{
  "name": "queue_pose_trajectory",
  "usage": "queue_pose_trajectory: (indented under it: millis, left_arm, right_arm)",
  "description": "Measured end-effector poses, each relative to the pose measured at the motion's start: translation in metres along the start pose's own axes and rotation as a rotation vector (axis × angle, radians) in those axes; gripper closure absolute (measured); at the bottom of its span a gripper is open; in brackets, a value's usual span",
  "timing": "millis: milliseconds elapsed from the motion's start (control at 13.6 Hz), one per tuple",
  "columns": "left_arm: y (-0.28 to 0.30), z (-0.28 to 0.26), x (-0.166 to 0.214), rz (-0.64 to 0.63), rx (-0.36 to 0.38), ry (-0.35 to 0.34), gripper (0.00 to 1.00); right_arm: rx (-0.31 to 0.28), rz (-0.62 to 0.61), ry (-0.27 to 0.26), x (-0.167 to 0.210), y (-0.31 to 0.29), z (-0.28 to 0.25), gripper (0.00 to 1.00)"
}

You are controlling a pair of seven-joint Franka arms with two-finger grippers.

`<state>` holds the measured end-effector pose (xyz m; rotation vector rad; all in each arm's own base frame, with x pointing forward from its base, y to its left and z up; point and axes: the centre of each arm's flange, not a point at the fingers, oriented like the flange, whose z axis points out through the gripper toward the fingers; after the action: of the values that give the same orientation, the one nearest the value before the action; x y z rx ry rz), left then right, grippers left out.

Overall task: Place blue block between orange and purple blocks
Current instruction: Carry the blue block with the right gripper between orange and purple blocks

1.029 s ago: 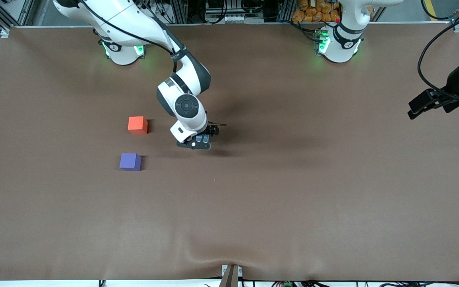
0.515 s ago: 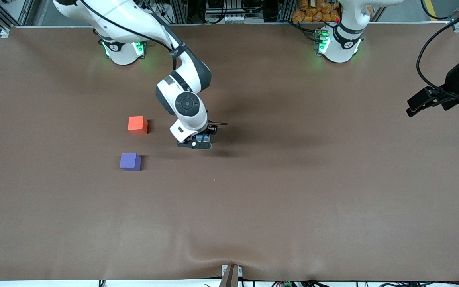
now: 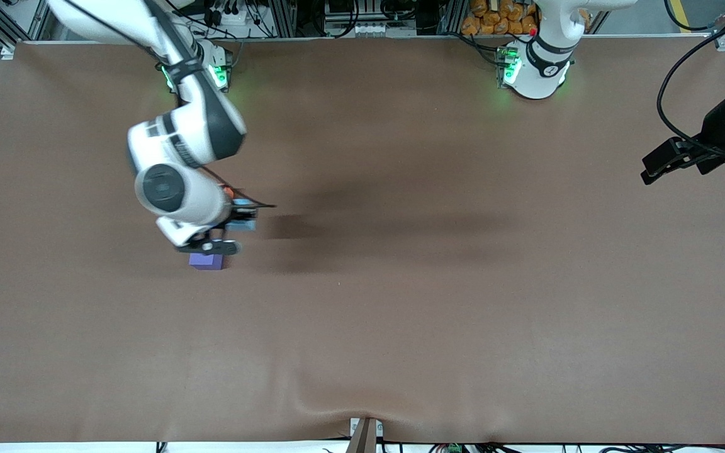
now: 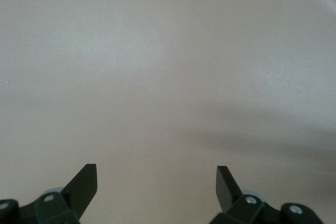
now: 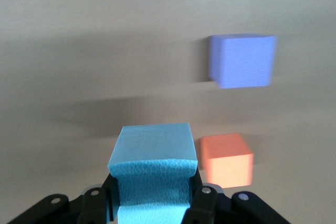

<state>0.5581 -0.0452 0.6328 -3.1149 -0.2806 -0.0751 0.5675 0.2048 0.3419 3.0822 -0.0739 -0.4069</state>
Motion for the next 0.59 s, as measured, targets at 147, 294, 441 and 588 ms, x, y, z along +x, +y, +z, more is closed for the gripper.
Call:
queue_pose_trajectory:
  millis: [147, 294, 441, 588]
  left_arm:
    - [-0.001, 0.000, 0.000, -0.007, 0.000, 0.000, 0.00]
    - [-0.002, -0.001, 0.001, -0.015, 0.000, 0.002, 0.00]
    - [-0.003, -0.003, 0.001, -0.038, -0.002, 0.007, 0.00]
    - [-0.002, -0.003, 0.001, -0.064, -0.003, 0.009, 0.00]
  right_arm:
    - [-0.003, 0.003, -0.018, 0.007, 0.037, 0.007, 0.47]
    - [0.032, 0.033, -0.045, 0.009, 0.056, 0.021, 0.47]
    - [0.056, 0.057, -0.042, 0.008, 0.064, 0.037, 0.47]
    - [0.058, 0.065, -0.032, 0.005, 0.067, 0.056, 0.47]
